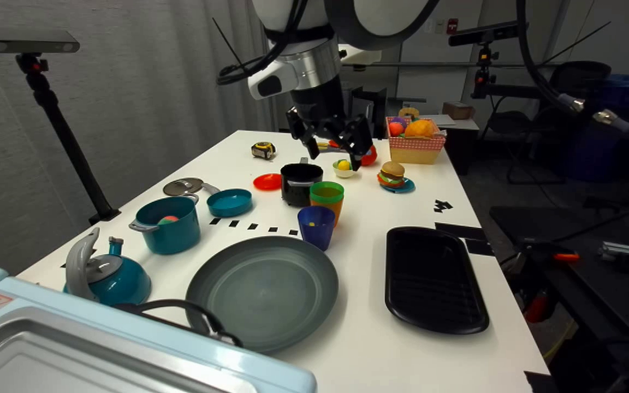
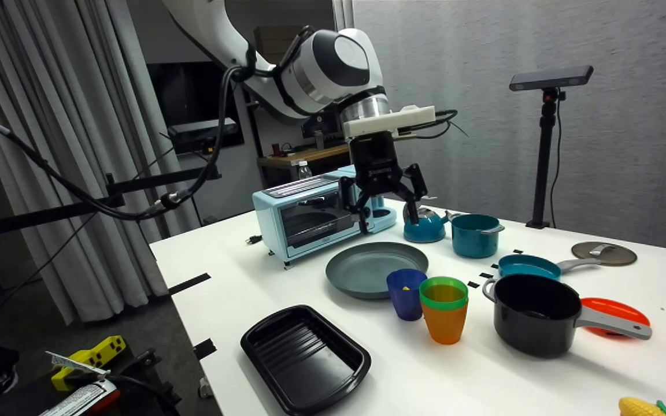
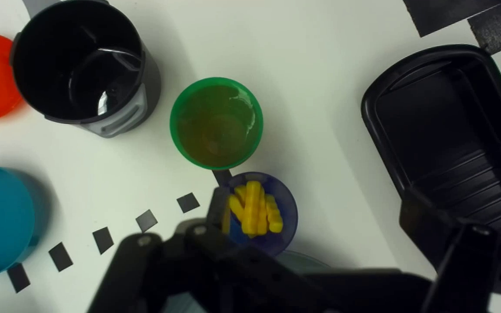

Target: Pour the content of the blue cup onto the green plate

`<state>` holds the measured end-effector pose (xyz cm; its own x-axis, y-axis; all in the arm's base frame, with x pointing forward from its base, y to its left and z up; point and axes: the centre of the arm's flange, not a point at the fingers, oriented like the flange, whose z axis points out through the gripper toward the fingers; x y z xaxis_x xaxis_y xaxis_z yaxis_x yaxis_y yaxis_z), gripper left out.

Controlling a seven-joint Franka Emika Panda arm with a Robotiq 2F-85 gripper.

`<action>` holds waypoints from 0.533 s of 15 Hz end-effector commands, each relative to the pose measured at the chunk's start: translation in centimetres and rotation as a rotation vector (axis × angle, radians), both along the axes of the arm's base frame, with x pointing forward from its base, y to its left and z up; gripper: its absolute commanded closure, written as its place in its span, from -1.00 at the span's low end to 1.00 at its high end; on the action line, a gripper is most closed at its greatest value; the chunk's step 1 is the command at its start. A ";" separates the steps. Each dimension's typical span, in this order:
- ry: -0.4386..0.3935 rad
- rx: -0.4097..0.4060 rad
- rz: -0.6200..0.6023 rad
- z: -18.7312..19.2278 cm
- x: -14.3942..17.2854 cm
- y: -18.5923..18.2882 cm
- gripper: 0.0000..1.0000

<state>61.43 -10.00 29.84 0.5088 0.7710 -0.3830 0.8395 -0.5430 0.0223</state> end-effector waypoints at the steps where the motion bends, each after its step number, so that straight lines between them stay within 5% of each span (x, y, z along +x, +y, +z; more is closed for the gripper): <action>1: -0.017 0.002 0.008 -0.1 0.0 -0.1 -1.00; 7: -0.011 -0.035 0.021 -0.1 0.0 -0.3 -1.00; 8: -0.012 -0.042 0.011 -6.9 3.1 0.7 -1.00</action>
